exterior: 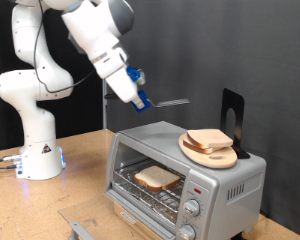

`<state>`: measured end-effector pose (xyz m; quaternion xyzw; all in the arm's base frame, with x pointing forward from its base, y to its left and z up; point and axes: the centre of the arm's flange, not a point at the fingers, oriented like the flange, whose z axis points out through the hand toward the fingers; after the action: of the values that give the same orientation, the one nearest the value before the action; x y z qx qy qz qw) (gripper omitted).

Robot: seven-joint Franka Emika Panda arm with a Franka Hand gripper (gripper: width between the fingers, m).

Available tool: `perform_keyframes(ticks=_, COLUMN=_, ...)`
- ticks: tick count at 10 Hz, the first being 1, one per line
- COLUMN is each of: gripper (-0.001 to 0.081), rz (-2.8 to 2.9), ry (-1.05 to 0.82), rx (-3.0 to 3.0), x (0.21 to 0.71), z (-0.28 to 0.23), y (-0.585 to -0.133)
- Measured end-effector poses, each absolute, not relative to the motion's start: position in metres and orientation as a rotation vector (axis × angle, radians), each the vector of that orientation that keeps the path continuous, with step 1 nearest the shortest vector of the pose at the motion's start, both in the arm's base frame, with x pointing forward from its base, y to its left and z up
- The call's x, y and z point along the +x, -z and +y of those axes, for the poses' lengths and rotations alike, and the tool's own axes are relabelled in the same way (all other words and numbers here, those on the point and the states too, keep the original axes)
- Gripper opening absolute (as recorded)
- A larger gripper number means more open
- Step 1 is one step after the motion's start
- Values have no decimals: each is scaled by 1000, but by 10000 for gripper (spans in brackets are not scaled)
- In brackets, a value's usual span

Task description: Make a piece of toast with the oven

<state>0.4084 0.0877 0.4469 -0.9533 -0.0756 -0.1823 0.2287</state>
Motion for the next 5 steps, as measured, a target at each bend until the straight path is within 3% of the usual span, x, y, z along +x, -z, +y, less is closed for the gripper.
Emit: perform_keyframes(ticks=5, gripper=394, rz=-274, ry=419, rx=-2696, x=399, z=150, y=-406)
